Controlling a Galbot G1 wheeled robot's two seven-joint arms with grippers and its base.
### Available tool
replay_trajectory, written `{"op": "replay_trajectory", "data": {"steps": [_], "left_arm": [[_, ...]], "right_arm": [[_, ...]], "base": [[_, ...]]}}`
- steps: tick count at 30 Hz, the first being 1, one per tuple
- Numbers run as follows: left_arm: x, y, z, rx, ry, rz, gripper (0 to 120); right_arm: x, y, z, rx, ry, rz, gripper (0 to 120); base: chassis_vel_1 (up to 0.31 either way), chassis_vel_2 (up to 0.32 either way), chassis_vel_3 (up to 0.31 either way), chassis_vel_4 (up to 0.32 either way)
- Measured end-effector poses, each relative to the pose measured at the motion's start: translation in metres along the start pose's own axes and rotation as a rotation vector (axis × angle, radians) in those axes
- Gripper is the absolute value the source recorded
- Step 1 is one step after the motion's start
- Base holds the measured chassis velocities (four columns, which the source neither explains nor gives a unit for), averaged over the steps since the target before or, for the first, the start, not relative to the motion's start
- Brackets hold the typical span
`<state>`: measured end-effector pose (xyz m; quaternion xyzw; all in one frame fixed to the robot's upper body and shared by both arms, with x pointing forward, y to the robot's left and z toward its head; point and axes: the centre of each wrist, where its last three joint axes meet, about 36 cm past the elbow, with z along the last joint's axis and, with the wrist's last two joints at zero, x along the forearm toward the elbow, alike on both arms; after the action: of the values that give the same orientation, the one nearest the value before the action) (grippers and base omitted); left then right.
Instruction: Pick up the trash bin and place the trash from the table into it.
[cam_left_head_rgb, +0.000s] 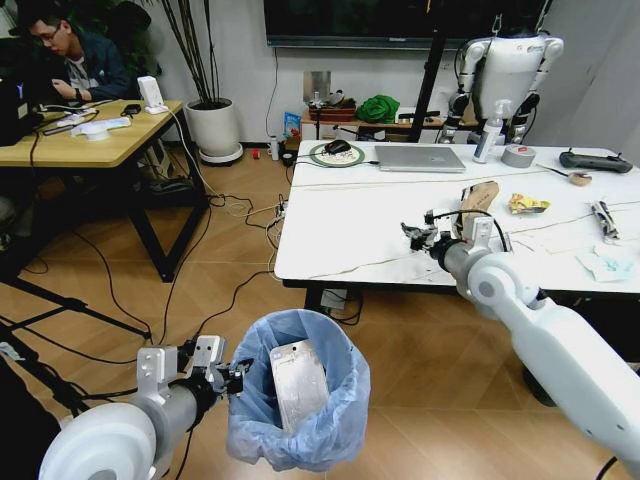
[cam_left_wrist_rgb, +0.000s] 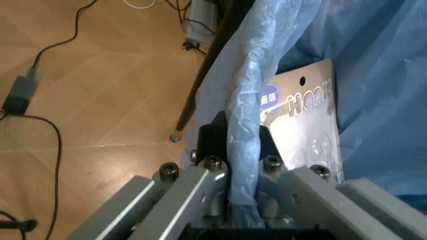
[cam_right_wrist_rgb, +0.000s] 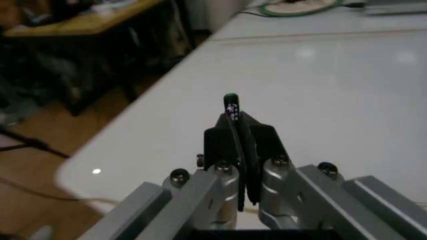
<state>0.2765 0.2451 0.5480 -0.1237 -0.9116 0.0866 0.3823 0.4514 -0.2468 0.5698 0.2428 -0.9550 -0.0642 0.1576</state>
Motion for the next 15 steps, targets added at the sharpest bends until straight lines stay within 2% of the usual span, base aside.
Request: {"op": "replay_trajectory", "data": {"steps": [2,4,8,10,15], "left_arm": [[0.000,0.000,0.000,0.001,0.000,-0.002,0],[0.000,0.000,0.000,0.002,0.000,-0.002,0],[0.003,0.001,0.002,0.027,-0.011,-0.024,0],[0.005,0.002,0.002,0.042,-0.019,-0.039,0],[0.006,0.003,0.001,0.050,-0.025,-0.046,0]], "right_arm": [[0.018,0.023,0.001,0.001,-0.012,-0.106,0],[0.022,0.029,0.001,0.001,-0.012,-0.133,0],[0.043,0.076,0.014,-0.014,0.009,-0.345,0],[0.050,0.089,0.016,-0.006,0.023,-0.437,0],[0.065,0.106,0.022,0.051,0.055,-0.565,0]], "base": [[0.000,0.000,0.000,0.000],[0.000,0.000,0.000,0.000],[0.000,0.000,0.000,0.000],[0.000,0.000,0.000,0.000],[0.000,0.000,0.000,0.000]]}}
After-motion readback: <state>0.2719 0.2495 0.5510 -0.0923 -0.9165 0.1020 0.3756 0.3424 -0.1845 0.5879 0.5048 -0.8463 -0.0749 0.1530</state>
